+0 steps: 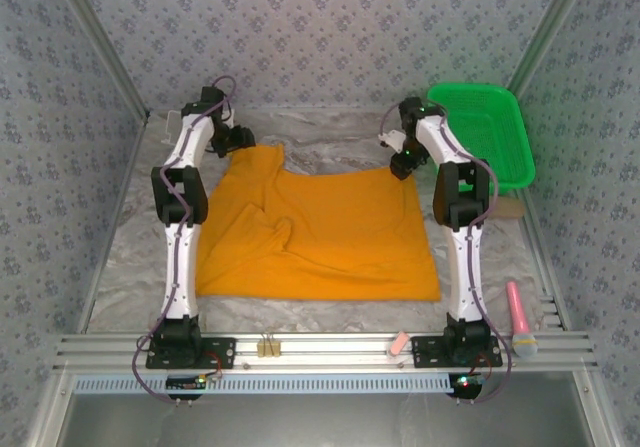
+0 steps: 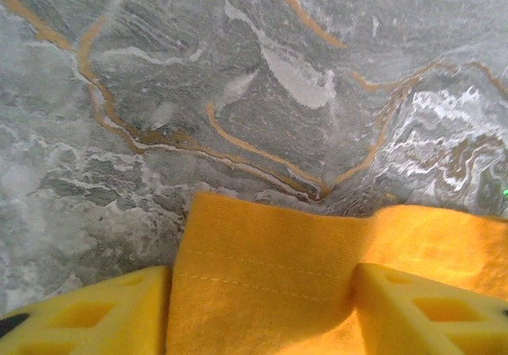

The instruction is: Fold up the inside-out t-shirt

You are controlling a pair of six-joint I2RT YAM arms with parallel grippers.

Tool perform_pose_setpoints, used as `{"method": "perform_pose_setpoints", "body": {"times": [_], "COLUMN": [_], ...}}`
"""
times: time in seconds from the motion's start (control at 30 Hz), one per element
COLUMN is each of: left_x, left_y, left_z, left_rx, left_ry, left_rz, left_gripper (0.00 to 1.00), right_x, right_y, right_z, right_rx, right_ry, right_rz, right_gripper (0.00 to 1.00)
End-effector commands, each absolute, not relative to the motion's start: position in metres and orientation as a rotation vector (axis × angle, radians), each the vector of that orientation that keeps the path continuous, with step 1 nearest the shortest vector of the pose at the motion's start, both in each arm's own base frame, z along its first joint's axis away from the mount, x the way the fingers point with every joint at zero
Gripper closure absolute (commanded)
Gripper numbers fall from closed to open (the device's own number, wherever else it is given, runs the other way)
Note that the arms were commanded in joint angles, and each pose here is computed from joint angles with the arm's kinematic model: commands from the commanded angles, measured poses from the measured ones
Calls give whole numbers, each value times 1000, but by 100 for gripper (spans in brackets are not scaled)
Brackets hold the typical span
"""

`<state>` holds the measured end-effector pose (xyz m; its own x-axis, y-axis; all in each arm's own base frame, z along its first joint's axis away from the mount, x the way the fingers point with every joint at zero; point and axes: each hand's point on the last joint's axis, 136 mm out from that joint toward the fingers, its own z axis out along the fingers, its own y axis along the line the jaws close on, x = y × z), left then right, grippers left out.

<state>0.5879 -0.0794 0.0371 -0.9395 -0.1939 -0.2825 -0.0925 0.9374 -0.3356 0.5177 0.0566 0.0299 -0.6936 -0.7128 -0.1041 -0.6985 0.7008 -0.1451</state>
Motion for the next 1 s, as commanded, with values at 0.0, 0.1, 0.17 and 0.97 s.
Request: {"method": "perform_pose_setpoints", "body": {"times": [0.0, 0.1, 0.17, 0.97], "left_x": [577, 583, 587, 543], "left_y": [-81, -77, -73, -107], "left_z": [11, 13, 25, 206], "left_rx": [-243, -206, -165, 687], "left_ry": [2854, 2835, 2816, 2228], "left_rz": [-487, -460, -410, -372], "left_gripper": [49, 98, 100, 100], "right_x": [498, 501, 510, 501], "right_y": [54, 53, 56, 92], "right_z": [9, 10, 15, 119], "right_rx": [-1218, -1225, -1221, -1321], "right_ry": [2838, 2815, 2762, 2098], "right_rz": [-32, -18, -45, -222], "right_gripper": [57, 78, 83, 89]}}
